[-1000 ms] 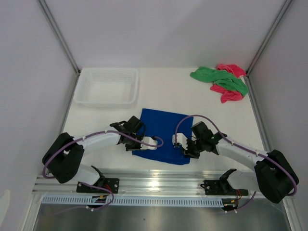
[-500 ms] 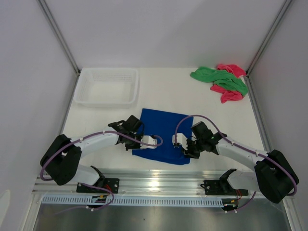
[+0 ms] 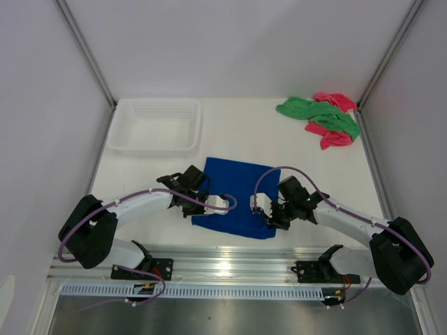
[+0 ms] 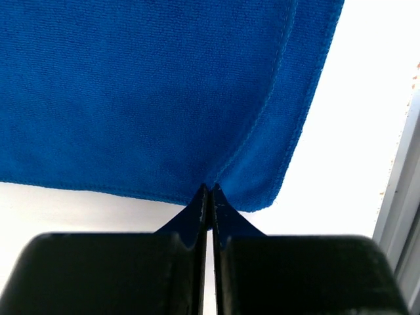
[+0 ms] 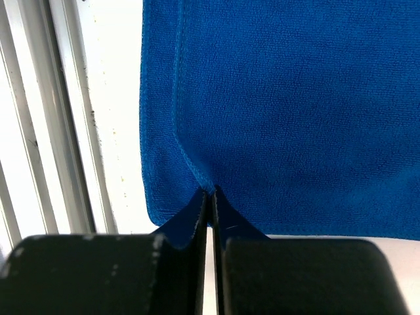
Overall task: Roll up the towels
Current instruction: Fold the towel
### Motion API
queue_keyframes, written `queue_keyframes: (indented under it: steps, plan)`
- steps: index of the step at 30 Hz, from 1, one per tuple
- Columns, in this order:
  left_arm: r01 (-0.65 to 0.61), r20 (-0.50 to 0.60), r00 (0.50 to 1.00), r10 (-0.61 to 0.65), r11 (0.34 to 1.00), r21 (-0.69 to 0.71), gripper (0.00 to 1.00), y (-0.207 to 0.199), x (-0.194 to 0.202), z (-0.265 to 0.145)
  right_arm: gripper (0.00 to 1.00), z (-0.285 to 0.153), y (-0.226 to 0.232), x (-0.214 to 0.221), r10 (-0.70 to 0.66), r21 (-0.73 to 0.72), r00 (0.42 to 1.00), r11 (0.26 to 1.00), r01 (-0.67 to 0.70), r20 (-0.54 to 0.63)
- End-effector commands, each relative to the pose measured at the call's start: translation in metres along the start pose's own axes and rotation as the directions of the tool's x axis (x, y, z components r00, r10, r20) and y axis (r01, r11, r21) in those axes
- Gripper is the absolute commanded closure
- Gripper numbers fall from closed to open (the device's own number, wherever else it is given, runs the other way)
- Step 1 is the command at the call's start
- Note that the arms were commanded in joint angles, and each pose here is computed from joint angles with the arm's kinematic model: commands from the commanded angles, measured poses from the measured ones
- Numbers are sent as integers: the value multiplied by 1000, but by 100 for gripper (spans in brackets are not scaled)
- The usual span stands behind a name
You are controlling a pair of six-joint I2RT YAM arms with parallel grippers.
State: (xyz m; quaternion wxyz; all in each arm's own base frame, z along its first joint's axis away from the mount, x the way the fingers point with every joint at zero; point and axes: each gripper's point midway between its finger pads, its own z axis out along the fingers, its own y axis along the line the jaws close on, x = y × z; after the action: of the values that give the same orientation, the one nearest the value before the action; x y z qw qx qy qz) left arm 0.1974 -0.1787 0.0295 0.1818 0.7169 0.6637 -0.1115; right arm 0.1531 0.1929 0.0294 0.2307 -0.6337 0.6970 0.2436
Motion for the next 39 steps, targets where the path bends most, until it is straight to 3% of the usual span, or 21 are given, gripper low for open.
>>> queue_keyframes:
  steps: [1,4,18,39]
  plan:
    - [13,48,999,-14,999,31,99,-1,-11,-3,97,-7,-5,-18,-47,11,998,999,47,38]
    - [45,58,997,-48,998,46,99,-7,-12,-4,100,-9,-5,-18,-50,13,998,999,49,35]
    - [97,180,981,-66,981,-168,99,28,-35,-63,100,-47,-10,-36,-84,74,996,994,83,12]
    - [78,159,984,-83,996,40,99,-18,-23,-47,100,-27,22,-20,-36,-91,999,995,34,-24]
